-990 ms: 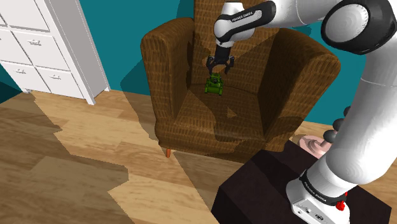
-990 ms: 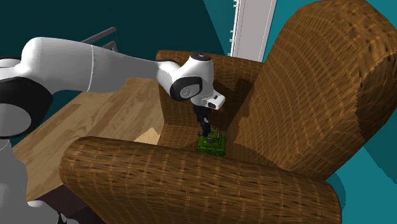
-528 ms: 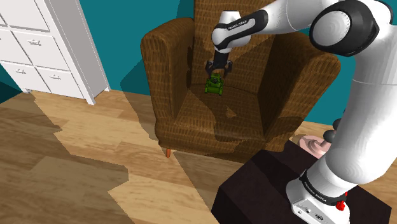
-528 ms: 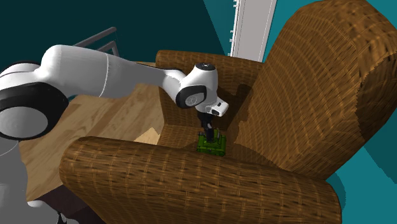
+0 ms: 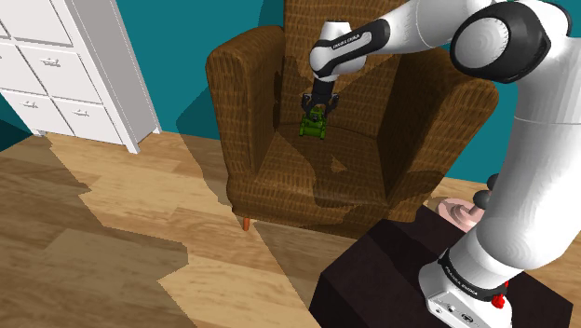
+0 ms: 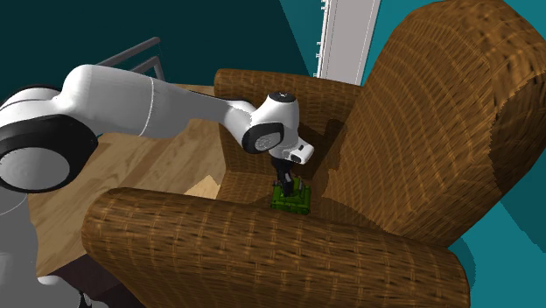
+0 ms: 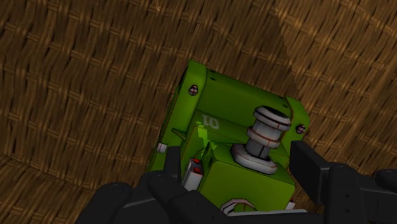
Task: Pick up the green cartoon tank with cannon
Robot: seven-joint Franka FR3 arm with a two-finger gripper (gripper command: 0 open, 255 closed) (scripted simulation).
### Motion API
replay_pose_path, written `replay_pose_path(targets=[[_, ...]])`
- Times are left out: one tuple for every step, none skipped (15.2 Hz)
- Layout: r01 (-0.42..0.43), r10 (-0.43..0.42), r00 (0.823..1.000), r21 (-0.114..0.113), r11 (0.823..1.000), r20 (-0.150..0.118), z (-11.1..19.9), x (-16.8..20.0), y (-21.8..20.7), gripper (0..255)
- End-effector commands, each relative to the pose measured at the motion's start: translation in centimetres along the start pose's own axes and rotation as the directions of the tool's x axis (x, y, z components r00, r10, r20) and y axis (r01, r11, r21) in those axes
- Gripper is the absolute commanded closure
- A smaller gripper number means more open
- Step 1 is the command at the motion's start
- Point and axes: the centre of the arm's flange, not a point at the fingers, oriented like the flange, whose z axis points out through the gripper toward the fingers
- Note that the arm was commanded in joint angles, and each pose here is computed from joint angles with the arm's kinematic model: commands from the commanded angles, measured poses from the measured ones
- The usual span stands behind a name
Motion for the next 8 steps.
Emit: replay_pose_path(targets=[[0.0, 0.0, 1.0, -0.001, 1.0, 0.002, 0.2, 0.0, 0.0, 255], [0.0, 0.0, 1.0, -0.001, 1.0, 0.002, 0.2, -0.1, 0.1, 255], [0.0, 0.0, 1.0, -0.001, 1.0, 0.002, 0.1, -0.1, 0.1, 255], [0.0, 0.0, 1.0, -0.001, 1.0, 0.002, 0.1, -0.1, 0.1, 255], [0.0, 0.0, 1.0, -0.001, 1.0, 0.002, 0.1, 0.0, 0.1, 255], [0.0, 0.0, 1.0, -0.001, 1.0, 0.002, -0.4, 0.0, 0.0, 255], [0.0, 0.0, 1.0, -0.001, 1.0, 0.002, -1.0, 0.0, 0.0, 255], [0.0, 0.0, 1.0, -0.001, 1.0, 0.002, -1.5, 0.1, 0.0, 255]])
